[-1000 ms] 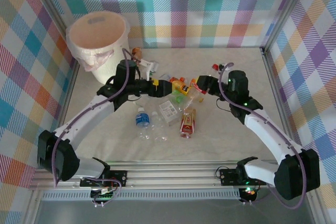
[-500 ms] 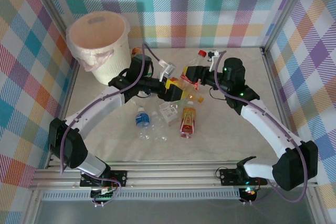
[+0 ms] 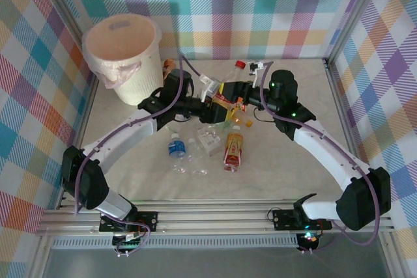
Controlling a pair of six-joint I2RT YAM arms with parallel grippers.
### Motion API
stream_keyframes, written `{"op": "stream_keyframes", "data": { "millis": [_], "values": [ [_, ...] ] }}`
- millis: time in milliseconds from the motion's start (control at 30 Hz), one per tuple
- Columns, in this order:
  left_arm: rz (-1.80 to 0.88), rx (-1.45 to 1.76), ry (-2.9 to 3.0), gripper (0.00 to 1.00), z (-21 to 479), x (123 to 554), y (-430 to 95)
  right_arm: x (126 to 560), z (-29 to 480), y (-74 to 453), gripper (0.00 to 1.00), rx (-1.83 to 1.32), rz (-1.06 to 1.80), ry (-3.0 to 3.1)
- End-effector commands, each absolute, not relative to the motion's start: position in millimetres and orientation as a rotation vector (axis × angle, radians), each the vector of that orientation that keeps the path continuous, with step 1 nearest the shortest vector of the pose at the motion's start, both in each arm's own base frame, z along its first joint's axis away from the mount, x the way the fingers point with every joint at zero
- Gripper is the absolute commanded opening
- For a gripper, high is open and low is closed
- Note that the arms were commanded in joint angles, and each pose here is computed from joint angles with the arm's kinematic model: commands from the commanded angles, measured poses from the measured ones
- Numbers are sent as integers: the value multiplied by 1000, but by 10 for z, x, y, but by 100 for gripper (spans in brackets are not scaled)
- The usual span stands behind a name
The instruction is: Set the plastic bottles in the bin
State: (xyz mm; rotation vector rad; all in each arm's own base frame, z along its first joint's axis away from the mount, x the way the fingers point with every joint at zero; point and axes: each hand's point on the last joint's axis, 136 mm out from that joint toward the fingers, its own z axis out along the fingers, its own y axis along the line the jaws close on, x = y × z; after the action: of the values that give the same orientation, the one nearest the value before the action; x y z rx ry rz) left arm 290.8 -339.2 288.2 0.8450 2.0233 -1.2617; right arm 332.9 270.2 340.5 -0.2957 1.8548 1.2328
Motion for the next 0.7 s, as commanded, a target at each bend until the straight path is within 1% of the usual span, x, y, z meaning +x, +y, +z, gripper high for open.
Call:
{"op": "stream_keyframes", "data": {
  "millis": [0,100,133,433,667],
  "values": [
    [-1055,691,2042,47,2876,3165,-3213,3228,3566,2680,84,-318,1241,1789],
    [-956,598,2068,46,2810,3300,-3102,3169,3551,2654,93,-329,1233,1791],
    [-921,564,2074,46,2799,3349,-3056,3152,3541,2641,100,-335,1226,1788],
    [-648,293,2058,45,2846,3618,-2576,3195,3366,2453,100,-309,1056,1814],
    [-312,23,2032,45,3030,3740,-1861,3273,3150,2321,100,-278,918,1897]
  ]
}}
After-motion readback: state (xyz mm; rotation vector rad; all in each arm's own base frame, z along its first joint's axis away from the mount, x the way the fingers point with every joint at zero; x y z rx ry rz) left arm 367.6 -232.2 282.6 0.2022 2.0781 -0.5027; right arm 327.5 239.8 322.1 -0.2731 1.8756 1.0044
